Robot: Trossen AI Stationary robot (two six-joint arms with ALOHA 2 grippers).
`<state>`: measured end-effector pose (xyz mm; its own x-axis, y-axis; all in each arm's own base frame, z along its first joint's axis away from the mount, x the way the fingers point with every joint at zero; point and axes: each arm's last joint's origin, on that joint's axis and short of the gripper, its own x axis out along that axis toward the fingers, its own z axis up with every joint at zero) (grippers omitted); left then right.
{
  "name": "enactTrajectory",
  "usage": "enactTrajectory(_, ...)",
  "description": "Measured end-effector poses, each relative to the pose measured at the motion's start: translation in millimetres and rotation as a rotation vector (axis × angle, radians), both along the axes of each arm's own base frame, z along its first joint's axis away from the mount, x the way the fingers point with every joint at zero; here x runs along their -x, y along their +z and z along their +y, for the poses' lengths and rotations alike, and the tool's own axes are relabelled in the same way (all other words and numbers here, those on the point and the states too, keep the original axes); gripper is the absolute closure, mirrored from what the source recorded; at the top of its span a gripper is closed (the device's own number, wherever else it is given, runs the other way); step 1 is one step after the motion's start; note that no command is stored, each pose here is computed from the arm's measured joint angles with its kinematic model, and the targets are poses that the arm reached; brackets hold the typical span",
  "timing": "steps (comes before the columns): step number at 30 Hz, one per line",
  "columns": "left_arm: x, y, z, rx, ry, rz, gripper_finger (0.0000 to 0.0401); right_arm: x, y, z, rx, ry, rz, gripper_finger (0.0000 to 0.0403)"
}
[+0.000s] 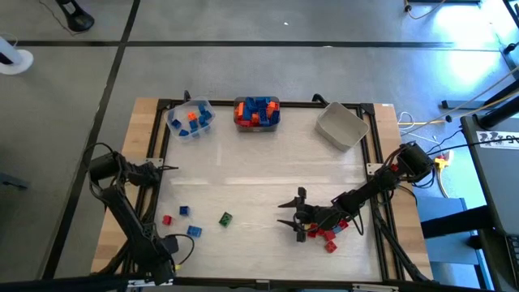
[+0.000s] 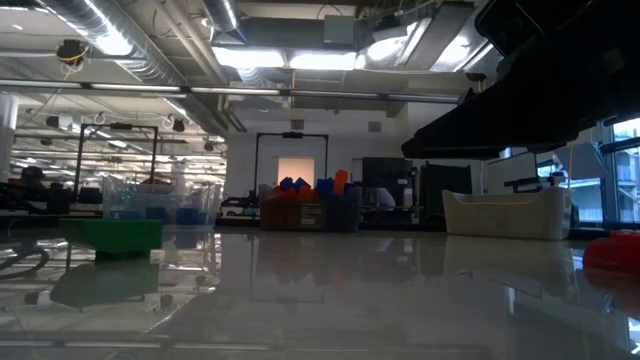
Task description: Sort blocks by size
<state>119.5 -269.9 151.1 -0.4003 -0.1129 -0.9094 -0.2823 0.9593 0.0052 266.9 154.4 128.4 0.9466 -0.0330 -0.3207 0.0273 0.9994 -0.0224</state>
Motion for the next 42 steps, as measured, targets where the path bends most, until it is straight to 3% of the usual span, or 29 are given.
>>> enactTrajectory(7,1,-4,4,-0.011,-0.004,-0.008,0.0192,0,0,0,0.000,-0.001,0.000,0.0173)
enactTrajectory(14,-14,-4,12,-0.030,0.014,-0.056,0.0192,0,0,0,0.001,-0.001,0.000,0.0173)
enactTrajectory(35,-102,-4,80,-0.101,0.019,-0.285,0.0192,0,0,0,0.001,-0.002,0.000,0.0173)
enactTrajectory(42,-114,20,80,-0.152,0.023,-0.381,0.0192,0,0,0,0.002,-0.002,0.001,0.0173)
